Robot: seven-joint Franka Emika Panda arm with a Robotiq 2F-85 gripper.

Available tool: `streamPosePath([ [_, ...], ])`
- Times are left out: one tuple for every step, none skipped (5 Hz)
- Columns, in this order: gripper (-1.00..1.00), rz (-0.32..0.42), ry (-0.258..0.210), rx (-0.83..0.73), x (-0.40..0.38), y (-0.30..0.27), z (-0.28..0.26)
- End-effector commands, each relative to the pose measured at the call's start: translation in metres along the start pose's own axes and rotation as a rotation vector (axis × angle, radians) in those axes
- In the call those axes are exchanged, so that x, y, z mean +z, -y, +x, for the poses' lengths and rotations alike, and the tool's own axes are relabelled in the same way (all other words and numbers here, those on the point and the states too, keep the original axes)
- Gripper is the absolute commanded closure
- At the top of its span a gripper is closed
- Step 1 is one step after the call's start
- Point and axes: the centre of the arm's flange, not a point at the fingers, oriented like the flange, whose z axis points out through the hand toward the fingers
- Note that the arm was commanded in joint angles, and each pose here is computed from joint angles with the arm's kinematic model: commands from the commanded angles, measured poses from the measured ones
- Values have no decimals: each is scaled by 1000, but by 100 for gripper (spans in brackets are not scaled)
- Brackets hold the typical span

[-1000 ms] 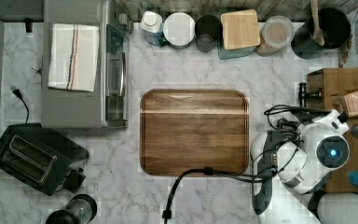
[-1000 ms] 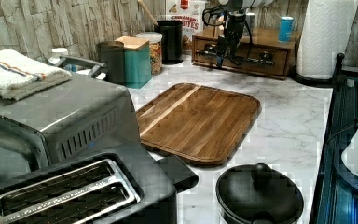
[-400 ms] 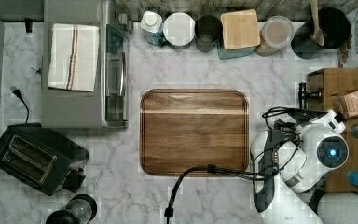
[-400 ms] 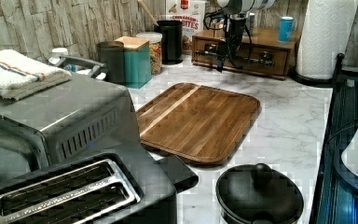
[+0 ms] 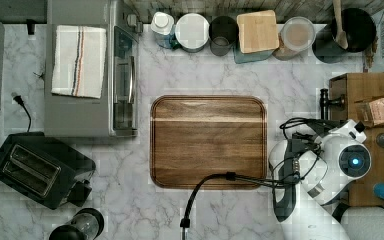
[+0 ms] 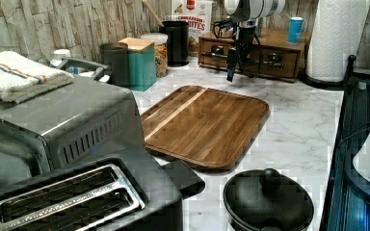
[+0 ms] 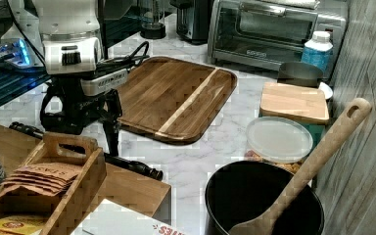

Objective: Open the drawer.

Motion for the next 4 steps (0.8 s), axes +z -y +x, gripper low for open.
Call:
streamPosePath([
  [-100,175,-56,-91,-83,153,11],
  [-100,231,-57,-160,-70,216,-1],
  [-100,216,-72,-136,-61,270,-14],
  [-100,213,-51,-121,-64,317,-17],
])
